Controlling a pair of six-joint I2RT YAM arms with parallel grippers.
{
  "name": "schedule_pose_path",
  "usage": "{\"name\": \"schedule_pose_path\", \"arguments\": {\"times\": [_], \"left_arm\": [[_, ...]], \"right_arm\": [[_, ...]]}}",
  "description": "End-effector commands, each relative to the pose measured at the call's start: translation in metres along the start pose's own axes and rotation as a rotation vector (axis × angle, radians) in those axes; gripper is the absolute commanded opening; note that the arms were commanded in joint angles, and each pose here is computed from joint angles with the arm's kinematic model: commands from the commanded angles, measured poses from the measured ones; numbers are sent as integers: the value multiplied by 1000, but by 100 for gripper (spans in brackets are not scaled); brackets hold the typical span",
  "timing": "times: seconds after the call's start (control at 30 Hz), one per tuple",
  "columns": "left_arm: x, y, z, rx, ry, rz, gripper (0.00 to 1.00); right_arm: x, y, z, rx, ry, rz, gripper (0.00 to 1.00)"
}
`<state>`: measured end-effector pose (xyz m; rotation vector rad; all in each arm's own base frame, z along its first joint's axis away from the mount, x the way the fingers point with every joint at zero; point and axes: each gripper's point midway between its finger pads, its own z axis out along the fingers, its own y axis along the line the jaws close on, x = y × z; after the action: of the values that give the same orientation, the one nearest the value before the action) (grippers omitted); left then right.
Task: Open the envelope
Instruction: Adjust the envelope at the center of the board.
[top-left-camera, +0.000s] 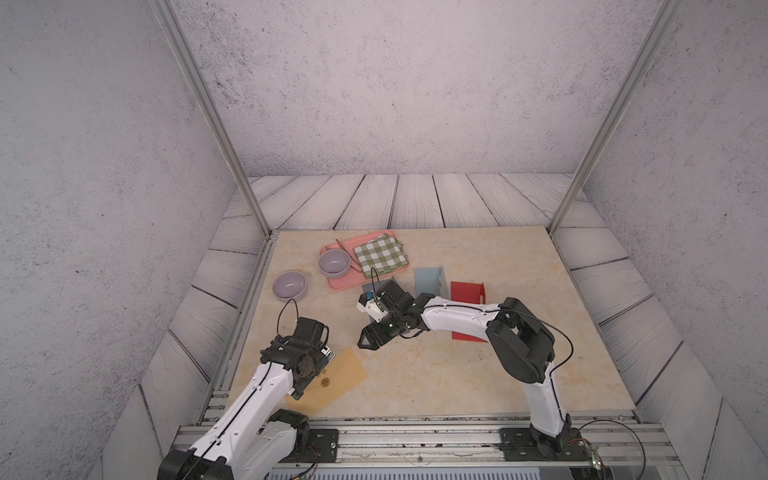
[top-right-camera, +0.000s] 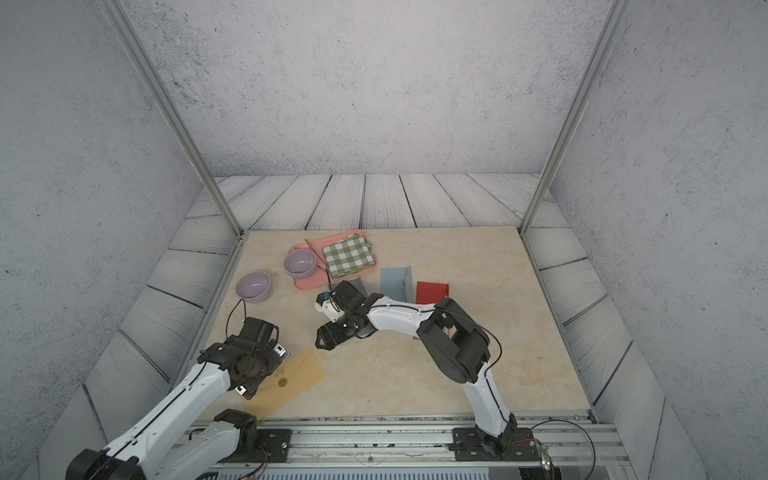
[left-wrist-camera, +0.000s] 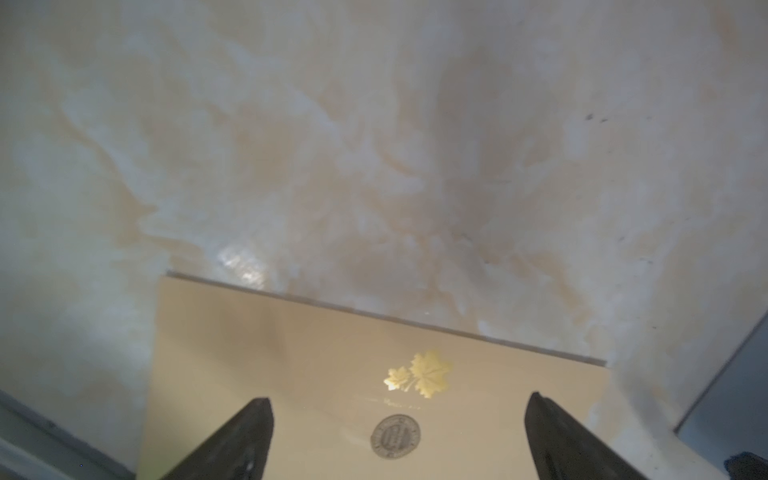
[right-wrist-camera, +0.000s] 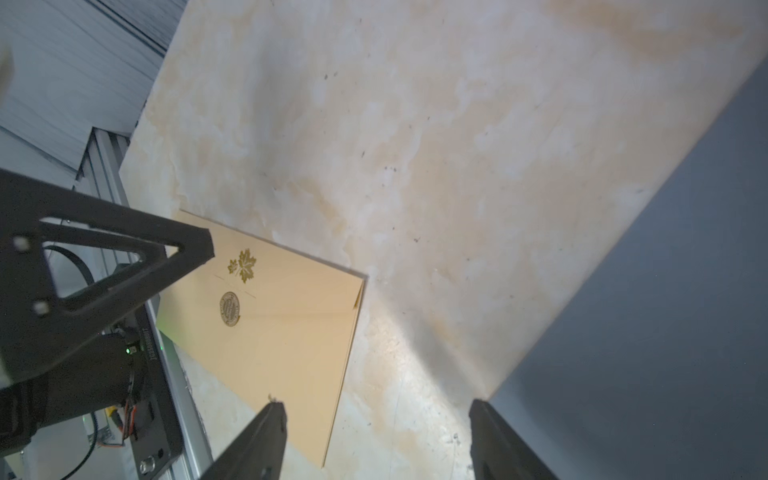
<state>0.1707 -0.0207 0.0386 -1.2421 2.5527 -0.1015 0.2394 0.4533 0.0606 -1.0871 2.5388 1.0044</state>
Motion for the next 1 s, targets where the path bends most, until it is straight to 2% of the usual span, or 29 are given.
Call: {"name": "schedule_pose_path", "arguments": {"times": [0.0, 0.2, 0.43, 0.67, 0.7, 0.83, 0.97], "left_arm": [[0, -1, 6, 27, -8, -56, 100], [21, -25, 28, 81, 130, 15, 100], [43, -63, 47, 183, 284, 137, 98], [64, -121, 46, 332, 414, 354, 97], [65, -122, 46, 319, 430, 374, 97], [59, -114, 46, 252, 405, 401, 96], [44, -116, 28, 278, 313, 388, 97]], "right_arm": [[10, 3, 7, -27, 51, 7, 73], [14, 0, 5, -4, 56, 7, 74], [19, -15, -8, 96, 20, 15, 74], [18, -27, -38, 192, -73, 25, 74], [18, -29, -42, 198, -91, 32, 74], [14, -37, -48, 180, -121, 61, 74], [4, -42, -43, 186, -100, 61, 73]]}}
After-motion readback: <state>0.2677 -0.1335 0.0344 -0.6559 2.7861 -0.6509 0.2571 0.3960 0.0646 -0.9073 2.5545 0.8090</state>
